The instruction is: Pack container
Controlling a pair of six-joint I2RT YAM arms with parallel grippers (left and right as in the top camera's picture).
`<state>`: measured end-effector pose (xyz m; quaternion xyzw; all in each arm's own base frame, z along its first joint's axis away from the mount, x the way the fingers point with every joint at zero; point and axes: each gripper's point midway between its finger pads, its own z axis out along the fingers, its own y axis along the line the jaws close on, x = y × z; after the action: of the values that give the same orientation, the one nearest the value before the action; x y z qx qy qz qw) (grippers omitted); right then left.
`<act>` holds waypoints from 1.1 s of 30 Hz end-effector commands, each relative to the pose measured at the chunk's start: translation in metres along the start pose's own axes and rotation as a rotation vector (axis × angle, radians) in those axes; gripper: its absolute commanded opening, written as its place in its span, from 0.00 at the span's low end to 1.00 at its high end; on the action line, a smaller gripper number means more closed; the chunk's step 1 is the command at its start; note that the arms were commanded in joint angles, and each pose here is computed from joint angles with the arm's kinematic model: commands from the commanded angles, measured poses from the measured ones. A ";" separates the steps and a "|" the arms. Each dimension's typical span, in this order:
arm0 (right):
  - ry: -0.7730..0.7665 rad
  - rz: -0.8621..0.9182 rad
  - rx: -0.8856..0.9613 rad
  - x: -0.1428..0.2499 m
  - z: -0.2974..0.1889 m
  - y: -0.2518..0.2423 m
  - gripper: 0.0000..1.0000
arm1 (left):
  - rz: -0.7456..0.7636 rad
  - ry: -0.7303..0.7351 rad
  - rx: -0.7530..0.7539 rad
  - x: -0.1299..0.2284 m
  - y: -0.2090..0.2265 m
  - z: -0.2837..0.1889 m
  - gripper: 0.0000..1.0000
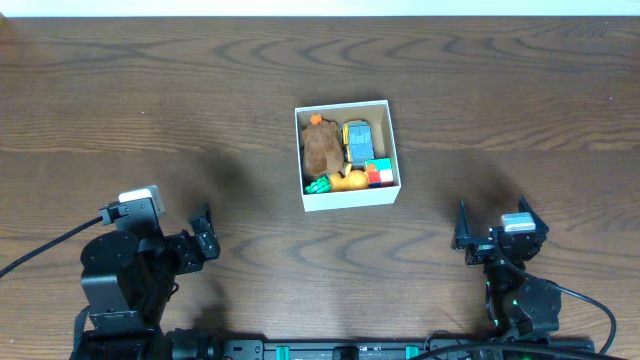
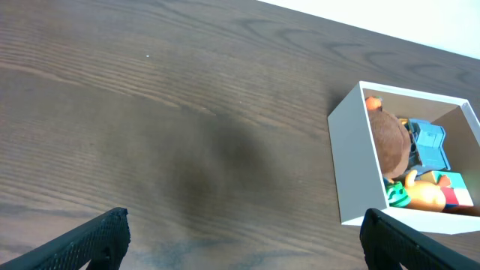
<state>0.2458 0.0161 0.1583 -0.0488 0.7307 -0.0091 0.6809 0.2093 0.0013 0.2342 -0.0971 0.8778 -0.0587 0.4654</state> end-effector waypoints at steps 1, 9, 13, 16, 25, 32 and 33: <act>0.000 -0.002 0.002 0.001 0.000 -0.001 0.99 | -0.008 0.009 0.008 0.003 -0.001 0.002 0.98; 0.000 -0.002 0.002 0.001 0.000 -0.001 0.99 | -0.008 0.009 0.008 0.003 -0.001 0.002 0.98; 0.000 -0.002 0.002 0.001 0.000 -0.001 0.99 | 0.028 0.039 -0.032 0.012 0.007 0.000 0.98; 0.000 -0.002 0.002 0.001 0.000 -0.001 0.99 | 0.040 0.070 -0.037 0.030 0.010 -0.010 0.98; 0.000 -0.002 0.002 0.001 0.000 -0.001 0.99 | 0.166 -0.082 -0.015 0.069 0.019 0.018 0.98; 0.000 -0.002 0.002 0.001 0.000 -0.001 0.99 | 0.190 -0.305 0.008 0.059 0.020 0.055 0.98; 0.000 -0.002 0.002 0.001 0.000 -0.001 0.99 | 0.195 -0.335 0.011 0.056 0.019 0.058 0.98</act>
<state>0.2458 0.0161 0.1583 -0.0488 0.7307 -0.0091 0.6809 0.2195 0.0040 0.1554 -0.0255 0.8055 -0.0147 0.5919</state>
